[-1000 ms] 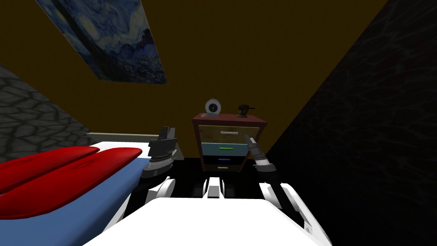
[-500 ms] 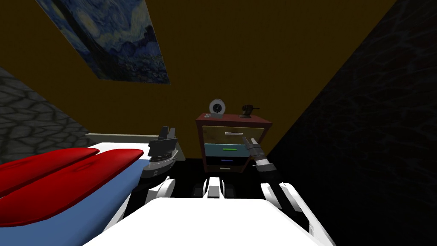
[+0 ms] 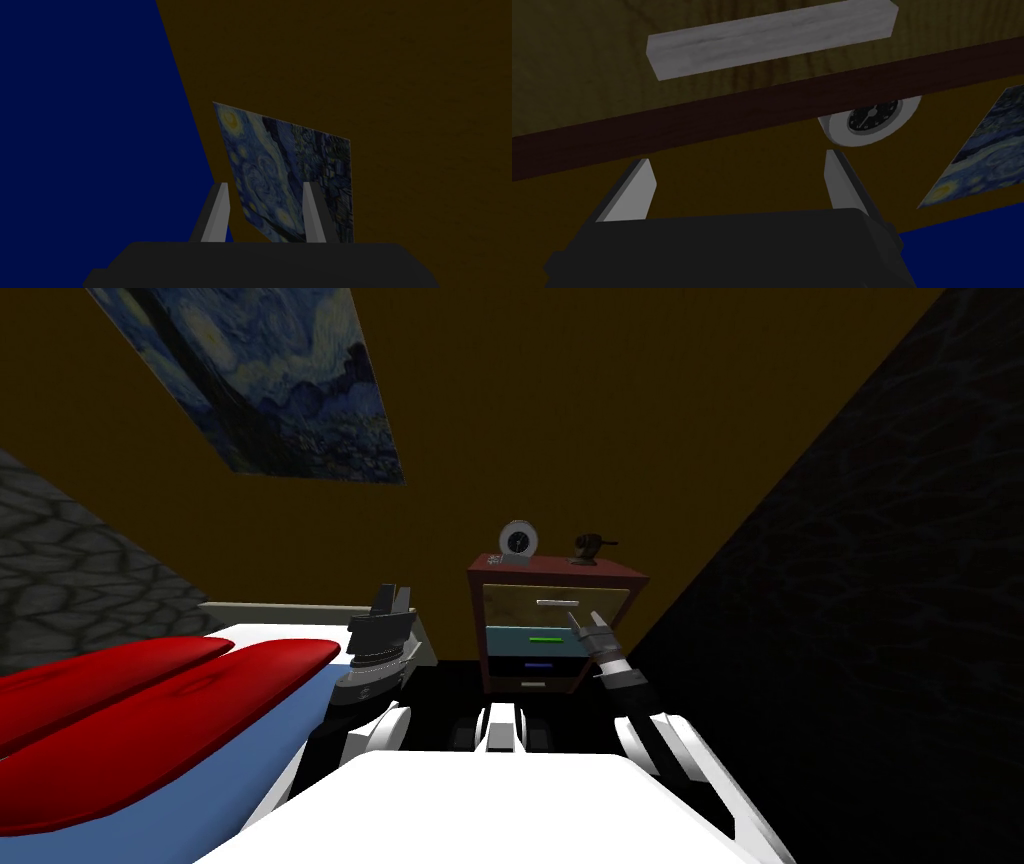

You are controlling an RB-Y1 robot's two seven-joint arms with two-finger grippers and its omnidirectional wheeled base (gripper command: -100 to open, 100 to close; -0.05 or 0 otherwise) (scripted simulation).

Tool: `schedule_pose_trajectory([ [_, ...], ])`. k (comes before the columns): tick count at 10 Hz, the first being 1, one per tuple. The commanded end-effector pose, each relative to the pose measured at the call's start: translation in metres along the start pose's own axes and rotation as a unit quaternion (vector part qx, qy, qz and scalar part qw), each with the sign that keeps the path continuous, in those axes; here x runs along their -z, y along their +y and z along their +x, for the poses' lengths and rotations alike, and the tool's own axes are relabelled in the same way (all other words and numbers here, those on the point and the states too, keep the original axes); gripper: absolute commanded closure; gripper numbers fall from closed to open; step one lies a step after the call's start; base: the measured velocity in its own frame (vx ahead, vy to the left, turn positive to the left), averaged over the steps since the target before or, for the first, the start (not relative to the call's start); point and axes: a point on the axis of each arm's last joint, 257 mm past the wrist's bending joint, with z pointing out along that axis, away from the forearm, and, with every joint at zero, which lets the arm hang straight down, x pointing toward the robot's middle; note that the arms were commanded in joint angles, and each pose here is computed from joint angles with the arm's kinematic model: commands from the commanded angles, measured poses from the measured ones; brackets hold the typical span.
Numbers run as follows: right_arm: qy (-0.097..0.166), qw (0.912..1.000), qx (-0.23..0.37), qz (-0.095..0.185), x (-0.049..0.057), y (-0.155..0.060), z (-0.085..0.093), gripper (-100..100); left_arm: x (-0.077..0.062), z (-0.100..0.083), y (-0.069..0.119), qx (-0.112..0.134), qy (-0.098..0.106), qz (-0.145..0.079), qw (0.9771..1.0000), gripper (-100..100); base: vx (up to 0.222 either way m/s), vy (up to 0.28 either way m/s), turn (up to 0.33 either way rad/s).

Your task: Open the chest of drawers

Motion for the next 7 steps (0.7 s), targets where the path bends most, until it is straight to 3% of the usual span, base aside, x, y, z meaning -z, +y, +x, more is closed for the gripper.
schedule_pose_trajectory([
  [1,0.018,0.9972,0.073,0.005,0.0,-0.007,0.009,-100,0.0,0.0,0.0,0.0,0.0,0.0,1.0,0,0.027,0.087,-0.012],
  [2,0.029,0.9929,0.115,0.007,0.001,-0.013,0.015,-100,0.0,0.0,0.0,0.0,0.0,0.0,1.0,0,0.029,0.073,-0.008],
  [3,0.03,0.9924,0.119,0.007,0.001,-0.013,0.015,-100,0.0,0.0,0.0,0.0,0.0,0.0,1.0,0,0.021,0.069,-0.004],
  [5,0.052,0.9787,0.198,0.012,0.002,-0.025,0.025,-100,0.0,0.0,0.0,0.0,0.0,0.0,1.0,0,0.027,0.103,-0.013],
  [6,0.053,0.9759,0.212,0.011,0.002,-0.025,0.026,-100,0.0,0.0,0.0,0.0,0.0,0.0,1.0,0,0.016,0.091,-0.009],
  [7,0.063,0.9652,0.254,0.013,0.003,-0.032,0.03,-100,0.0,0.0,0.0,0.0,0.0,0.0,1.0,0,0.021,0.087,-0.007],
])
